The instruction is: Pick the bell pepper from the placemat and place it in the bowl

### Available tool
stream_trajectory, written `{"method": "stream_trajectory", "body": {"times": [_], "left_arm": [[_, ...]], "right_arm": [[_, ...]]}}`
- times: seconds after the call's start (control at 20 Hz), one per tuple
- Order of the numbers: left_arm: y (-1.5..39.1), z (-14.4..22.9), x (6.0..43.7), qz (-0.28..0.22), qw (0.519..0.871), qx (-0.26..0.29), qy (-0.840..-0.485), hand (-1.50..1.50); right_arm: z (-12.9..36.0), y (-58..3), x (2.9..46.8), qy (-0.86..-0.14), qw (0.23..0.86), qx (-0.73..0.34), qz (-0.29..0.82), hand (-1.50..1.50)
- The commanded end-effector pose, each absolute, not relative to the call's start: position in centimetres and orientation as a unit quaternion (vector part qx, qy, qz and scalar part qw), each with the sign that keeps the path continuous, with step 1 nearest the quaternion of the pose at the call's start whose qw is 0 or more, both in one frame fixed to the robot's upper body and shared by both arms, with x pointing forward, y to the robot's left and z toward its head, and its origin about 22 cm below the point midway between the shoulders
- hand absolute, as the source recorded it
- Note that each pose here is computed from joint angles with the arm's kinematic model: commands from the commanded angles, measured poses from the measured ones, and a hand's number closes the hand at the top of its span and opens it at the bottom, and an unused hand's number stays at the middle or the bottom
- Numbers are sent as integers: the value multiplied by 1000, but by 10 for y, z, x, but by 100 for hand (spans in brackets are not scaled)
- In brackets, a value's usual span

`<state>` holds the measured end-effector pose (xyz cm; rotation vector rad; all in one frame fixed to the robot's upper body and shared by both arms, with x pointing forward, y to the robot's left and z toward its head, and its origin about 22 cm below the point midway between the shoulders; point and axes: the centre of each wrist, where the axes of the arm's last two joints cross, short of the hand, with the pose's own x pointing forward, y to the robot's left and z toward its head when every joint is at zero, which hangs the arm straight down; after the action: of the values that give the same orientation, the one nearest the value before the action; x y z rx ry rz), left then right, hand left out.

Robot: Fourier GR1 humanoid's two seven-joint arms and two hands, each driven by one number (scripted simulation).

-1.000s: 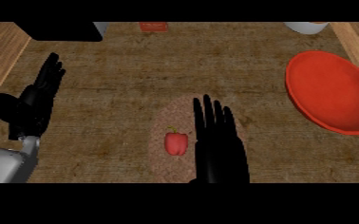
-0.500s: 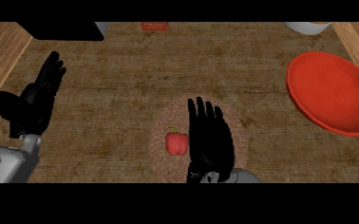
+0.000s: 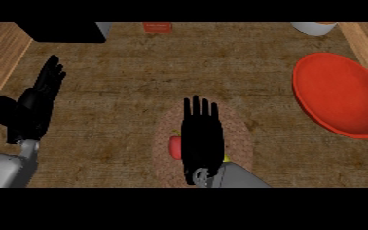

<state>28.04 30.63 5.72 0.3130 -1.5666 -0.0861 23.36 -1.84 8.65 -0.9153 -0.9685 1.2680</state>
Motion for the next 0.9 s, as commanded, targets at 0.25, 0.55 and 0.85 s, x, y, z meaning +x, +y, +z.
{"method": "stream_trajectory", "body": {"times": [0.25,0.55,0.85], "left_arm": [[303,50,274,-30,697,139,-703,0],[300,60,278,-34,692,144,-707,0],[295,53,280,-31,697,151,-700,0]], "right_arm": [[52,1,220,-330,639,-446,533,-150],[45,-3,232,-312,654,-431,538,-150],[33,2,227,-326,649,-442,526,-150]]}}
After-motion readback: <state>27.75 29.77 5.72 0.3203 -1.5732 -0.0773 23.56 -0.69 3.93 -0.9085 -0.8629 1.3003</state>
